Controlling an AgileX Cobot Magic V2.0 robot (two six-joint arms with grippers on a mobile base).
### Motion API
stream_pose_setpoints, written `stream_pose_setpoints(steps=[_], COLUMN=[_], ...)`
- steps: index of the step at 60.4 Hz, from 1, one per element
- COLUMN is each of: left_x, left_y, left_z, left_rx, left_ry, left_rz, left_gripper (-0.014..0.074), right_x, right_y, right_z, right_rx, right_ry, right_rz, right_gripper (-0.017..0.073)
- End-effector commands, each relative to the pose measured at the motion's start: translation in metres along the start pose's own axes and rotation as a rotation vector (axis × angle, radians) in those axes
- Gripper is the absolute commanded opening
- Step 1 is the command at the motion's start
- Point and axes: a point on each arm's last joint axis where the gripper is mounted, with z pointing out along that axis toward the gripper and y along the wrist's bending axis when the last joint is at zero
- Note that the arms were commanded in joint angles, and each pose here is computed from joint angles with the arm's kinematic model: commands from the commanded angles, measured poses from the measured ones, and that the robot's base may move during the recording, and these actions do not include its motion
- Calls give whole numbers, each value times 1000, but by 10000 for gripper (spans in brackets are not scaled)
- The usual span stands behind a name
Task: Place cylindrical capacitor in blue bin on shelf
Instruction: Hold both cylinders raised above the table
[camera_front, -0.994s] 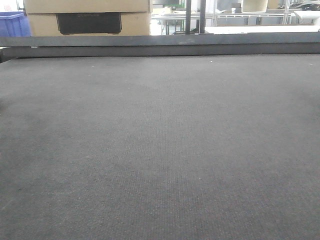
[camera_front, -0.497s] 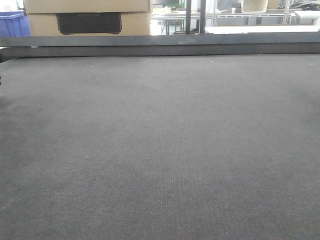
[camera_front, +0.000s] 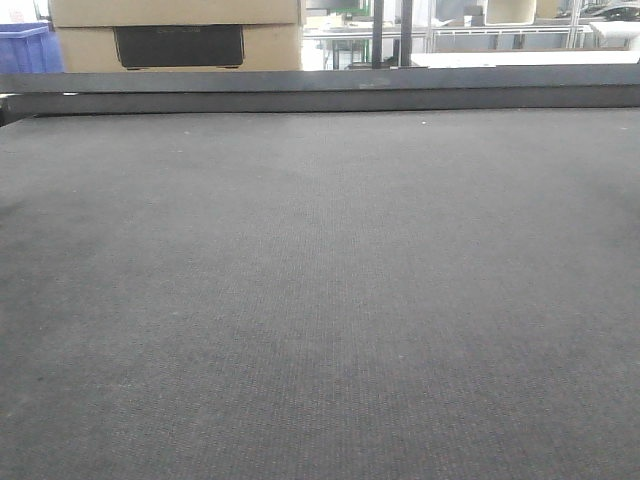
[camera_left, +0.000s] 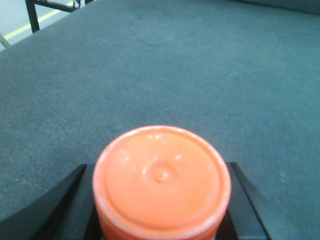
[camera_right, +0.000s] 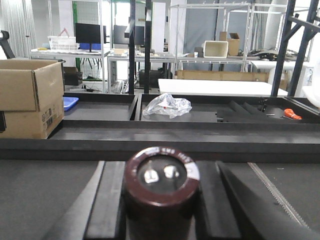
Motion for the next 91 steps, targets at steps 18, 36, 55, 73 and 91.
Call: stream_pose_setpoints(steps=[18,36,55,73,91], left_x=[-112,-179,-181,-178,-174], left_y=[-32,-73,-84,-67,-53], left_z=[-84,-175,-234,-285,-330], left_rx=[78,146,229,228,230], left_ry=[21,108,196,200,163], left_rz=[183,233,207,195,199], left_gripper=[-111,-111,-111,-111,-111], right_x=[7,29,52,49,18], right_y=[1,1,2,7,8], right_z=[-3,2,-5,-24,-82], right_rx=[-9,-22,-37,-73,-103], right_ry=[94,301,565,626,469], right_rz=[-9,-36,-54,25,-50], right_gripper=[-162,-162,-162,-162,-162])
